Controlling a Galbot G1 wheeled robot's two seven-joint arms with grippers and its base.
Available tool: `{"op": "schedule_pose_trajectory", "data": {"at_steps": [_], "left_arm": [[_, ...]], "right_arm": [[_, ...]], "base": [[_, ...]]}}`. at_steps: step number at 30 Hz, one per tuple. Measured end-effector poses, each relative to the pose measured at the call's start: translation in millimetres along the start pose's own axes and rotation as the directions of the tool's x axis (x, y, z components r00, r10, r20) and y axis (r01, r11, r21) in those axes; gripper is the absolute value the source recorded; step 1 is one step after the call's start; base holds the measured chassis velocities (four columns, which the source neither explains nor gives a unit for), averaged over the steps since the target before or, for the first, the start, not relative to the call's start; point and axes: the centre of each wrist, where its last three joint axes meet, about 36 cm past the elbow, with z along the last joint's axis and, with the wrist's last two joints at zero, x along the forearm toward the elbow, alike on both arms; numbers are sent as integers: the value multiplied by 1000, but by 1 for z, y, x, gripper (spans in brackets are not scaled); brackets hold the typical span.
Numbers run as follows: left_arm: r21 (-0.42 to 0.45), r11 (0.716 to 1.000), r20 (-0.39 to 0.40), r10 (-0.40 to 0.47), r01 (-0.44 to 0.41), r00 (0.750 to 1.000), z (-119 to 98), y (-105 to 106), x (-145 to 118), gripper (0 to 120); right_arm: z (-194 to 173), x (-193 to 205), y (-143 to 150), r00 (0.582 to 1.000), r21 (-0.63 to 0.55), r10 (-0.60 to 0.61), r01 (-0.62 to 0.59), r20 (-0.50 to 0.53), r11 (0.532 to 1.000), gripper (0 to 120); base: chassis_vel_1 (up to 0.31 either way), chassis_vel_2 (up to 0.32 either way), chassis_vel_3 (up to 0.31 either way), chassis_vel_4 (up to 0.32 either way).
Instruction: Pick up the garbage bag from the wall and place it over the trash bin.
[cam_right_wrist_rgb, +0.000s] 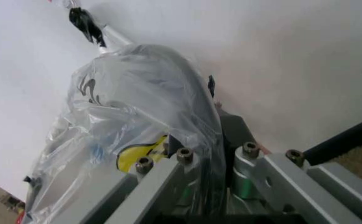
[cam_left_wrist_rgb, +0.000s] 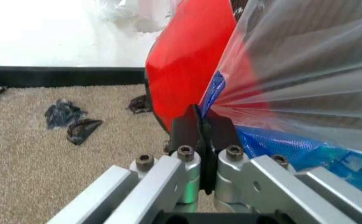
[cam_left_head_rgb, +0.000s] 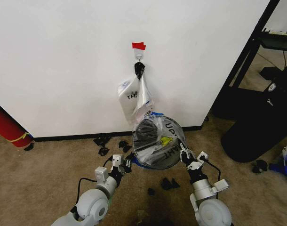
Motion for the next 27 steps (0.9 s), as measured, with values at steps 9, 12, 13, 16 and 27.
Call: {"op": "schedule_pose_trajectory", "data": {"at_steps": [9,12,13,16,27], "left_arm": [[-149,988,65,35,-25,997,19,15,5,33],[-165,986,56,30,-21,998,21,18,8,39],[-174,985,49,26,-17,998,23,20,9,44],[-187,982,31,18,-12,999,25,24,14,57],[-179,984,26,29,-24,999,29,24,15,95]], "right_arm": [[8,-13,-14,991,10,123,-124,44,992,1],[9,-15,-17,986,14,157,-158,51,987,1],[10,-17,-20,982,16,180,-181,57,983,1],[11,-19,-25,973,20,221,-223,68,975,1],[5,-20,-23,969,1,232,-233,86,972,1]], "base": [[0,0,0,0],[0,0,0,0],[0,0,0,0],[0,0,0,0],[0,0,0,0]]}}
